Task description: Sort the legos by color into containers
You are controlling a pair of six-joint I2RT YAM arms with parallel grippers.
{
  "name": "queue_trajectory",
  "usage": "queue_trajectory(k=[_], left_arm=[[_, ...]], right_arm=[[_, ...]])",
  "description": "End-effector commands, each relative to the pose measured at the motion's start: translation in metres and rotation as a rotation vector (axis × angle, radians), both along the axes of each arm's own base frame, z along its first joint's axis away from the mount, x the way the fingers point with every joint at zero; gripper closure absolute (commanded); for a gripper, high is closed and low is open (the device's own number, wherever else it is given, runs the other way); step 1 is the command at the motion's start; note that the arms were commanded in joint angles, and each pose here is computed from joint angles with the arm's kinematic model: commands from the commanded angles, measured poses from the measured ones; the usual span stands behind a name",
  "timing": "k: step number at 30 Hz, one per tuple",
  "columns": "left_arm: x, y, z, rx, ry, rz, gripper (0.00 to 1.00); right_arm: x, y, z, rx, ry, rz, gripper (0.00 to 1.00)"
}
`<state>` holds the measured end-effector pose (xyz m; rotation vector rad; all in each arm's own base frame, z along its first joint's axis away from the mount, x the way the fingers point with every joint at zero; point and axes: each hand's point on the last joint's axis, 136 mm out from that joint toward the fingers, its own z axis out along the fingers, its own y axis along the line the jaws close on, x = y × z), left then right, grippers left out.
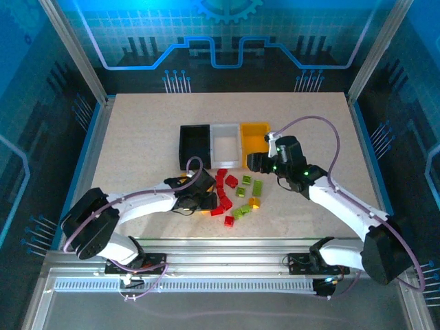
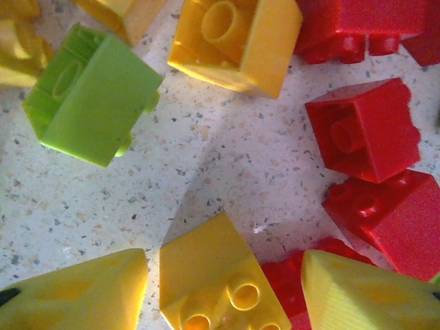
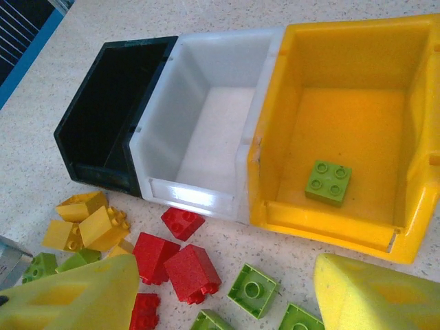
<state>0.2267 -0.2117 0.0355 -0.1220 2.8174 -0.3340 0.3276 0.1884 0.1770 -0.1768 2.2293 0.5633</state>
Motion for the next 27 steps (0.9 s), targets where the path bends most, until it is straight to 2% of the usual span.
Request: queue_trajectory(k=[1,3,11,18,21,27], left_arm=[[0.0,0.004,-0.009,0.016,0.011,0.033,0.42],[-0.002,0.004,-0.012,0.019,0.024,0.033,0.45],[-0.007,0.008,-0.008,0.013,0.024,0.04,0.65],[-0.004,0.014,0.022,0.005,-0.032,0.048,0.77],[0.011,0.022,0.049,-0.057,-0.075,0.092,0.79],[0.072,0.056,0.109,-0.092,-0.235,0.229,0.79]], right_arm=[[-0.006,0.0,-0.002,-0.014,-0.009,0.014,0.31],[-0.005,0.001,-0.002,-0.015,-0.008,0.013,0.31],[-0.001,-0.004,-0.001,-0.022,-0.009,-0.021,0.31],[0.001,-0.007,-0.002,-0.02,-0.001,-0.051,0.31],[0.001,-0.008,-0.004,-0.011,0.003,-0.062,0.31],[-0.002,-0.012,-0.011,-0.015,0.032,-0.087,0.32]])
